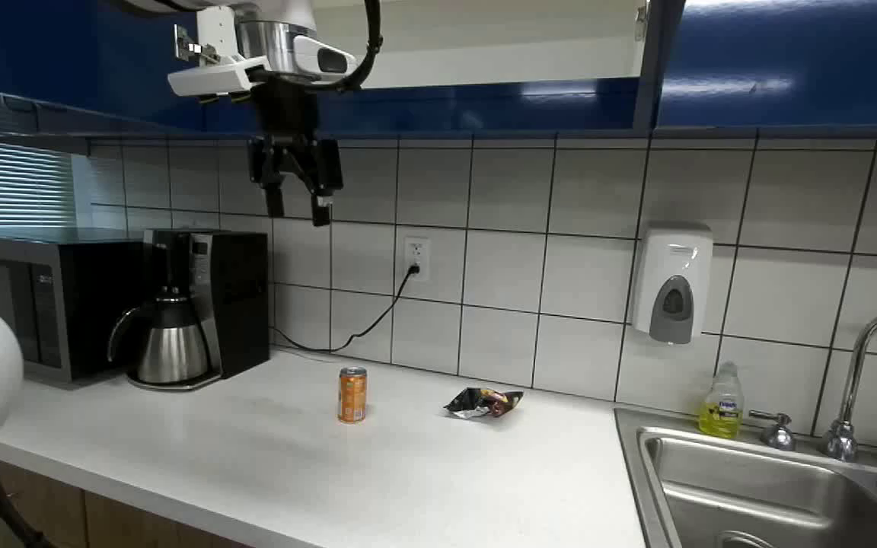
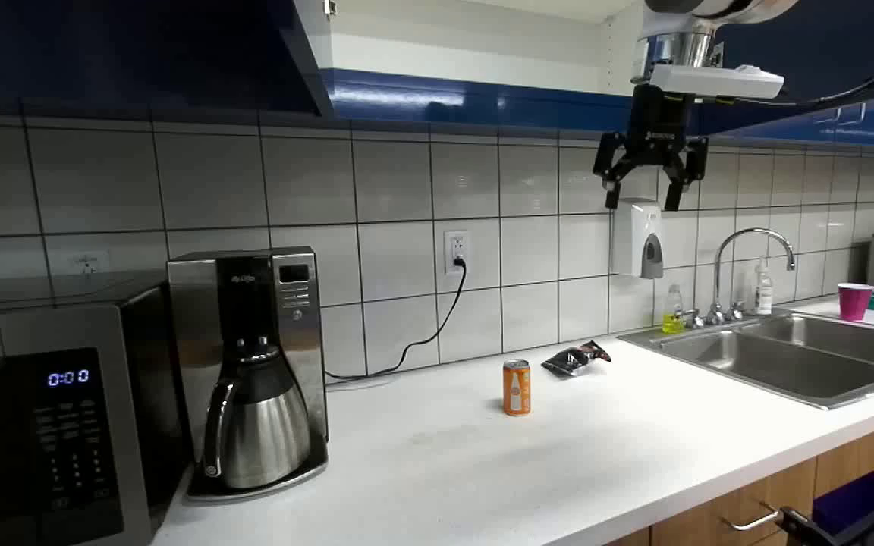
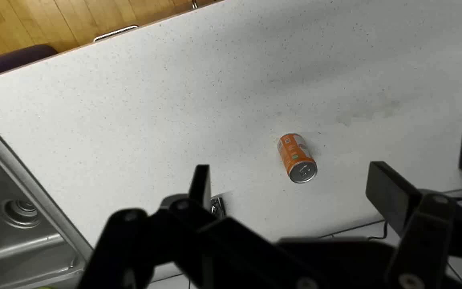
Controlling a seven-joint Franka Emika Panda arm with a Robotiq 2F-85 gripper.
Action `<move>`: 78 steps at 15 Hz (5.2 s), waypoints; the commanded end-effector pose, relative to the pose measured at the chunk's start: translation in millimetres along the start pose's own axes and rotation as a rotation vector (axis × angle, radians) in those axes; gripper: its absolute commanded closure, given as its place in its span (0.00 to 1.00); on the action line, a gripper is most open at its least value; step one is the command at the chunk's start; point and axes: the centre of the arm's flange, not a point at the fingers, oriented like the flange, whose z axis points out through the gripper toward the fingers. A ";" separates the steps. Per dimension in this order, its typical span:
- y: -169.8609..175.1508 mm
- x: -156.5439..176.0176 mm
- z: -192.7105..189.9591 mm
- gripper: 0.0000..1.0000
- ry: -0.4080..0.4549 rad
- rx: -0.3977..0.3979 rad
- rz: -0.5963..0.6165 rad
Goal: Put the orange can in the open cabinet.
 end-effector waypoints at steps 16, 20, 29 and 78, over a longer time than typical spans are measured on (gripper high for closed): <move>2.3 59.0 125.2 0.00 0.008 -0.022 -0.004; 8.6 75.0 199.3 0.00 -0.019 -0.019 -0.015; -2.1 82.5 311.8 0.00 -0.042 -0.027 -0.138; -74.2 113.6 398.2 0.00 0.181 0.036 -0.215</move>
